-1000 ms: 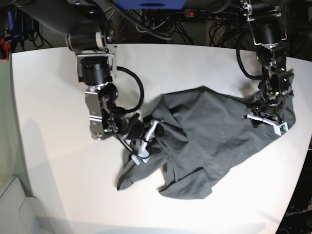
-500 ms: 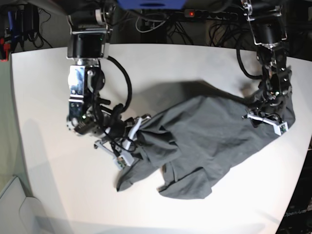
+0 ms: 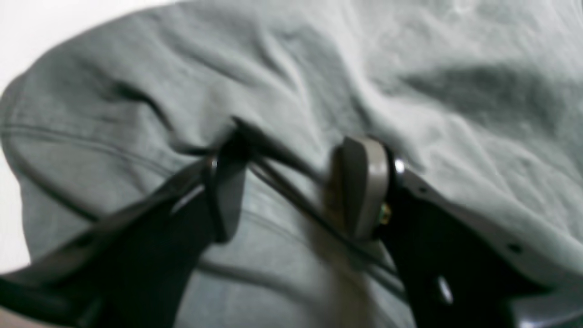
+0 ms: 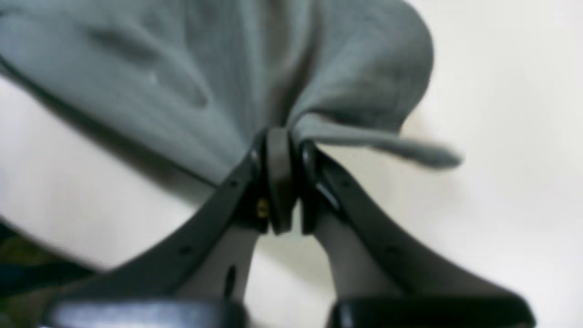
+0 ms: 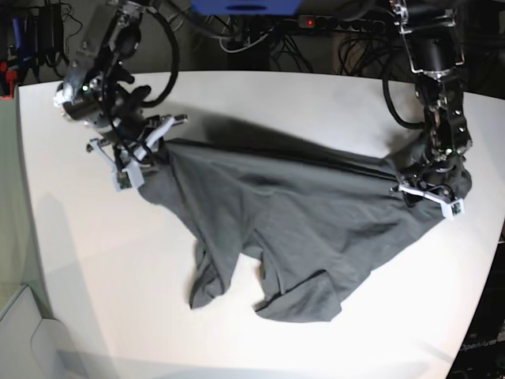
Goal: Layout the t-shirt on the table in an organized manner, then fold the t-shirt properly
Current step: 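Pull the held t-shirt edge with the right gripper away from the left gripper, then drag the t-shirt with both grippers, spreading it across the table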
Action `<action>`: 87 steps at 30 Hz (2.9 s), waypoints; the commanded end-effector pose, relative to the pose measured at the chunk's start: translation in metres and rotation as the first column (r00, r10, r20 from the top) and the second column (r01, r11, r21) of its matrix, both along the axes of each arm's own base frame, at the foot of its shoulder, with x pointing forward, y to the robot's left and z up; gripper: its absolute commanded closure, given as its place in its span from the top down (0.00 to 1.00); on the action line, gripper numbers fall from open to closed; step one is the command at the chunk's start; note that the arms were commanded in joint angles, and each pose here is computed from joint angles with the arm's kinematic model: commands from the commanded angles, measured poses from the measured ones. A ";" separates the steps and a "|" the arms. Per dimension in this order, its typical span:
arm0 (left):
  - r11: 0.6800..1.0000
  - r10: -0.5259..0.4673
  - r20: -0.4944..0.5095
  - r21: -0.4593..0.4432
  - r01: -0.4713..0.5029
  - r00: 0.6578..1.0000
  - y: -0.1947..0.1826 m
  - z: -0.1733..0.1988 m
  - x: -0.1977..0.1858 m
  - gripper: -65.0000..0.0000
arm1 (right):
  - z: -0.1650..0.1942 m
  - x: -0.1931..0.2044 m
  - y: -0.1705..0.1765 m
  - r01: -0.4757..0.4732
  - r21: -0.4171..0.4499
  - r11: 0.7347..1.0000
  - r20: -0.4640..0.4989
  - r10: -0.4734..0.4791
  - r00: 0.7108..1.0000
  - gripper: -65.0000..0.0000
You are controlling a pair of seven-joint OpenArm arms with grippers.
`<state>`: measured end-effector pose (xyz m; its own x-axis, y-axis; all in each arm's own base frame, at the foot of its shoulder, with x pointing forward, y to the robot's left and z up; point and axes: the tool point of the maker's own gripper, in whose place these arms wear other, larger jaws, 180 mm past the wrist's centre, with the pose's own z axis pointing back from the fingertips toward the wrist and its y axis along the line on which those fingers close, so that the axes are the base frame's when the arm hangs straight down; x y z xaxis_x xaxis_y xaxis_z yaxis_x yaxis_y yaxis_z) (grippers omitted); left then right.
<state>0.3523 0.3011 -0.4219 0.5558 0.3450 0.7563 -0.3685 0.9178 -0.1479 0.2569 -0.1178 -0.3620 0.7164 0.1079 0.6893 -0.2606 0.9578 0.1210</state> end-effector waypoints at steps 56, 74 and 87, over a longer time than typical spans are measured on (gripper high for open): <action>0.981 -0.174 0.051 -0.076 0.178 0.983 -0.101 0.021 0.088 0.51 | -0.066 0.008 0.002 -0.096 0.301 0.949 -0.124 0.139 0.982 0.00; 0.997 -0.035 0.001 0.070 0.035 0.999 0.007 -0.006 0.018 0.51 | -0.043 0.000 -0.021 -0.086 0.238 0.967 -0.061 0.103 0.993 0.00; 0.993 0.043 0.075 0.107 -0.051 0.996 0.039 0.020 -0.015 0.51 | 0.026 0.076 0.053 -0.322 0.220 0.921 0.137 0.297 0.945 0.00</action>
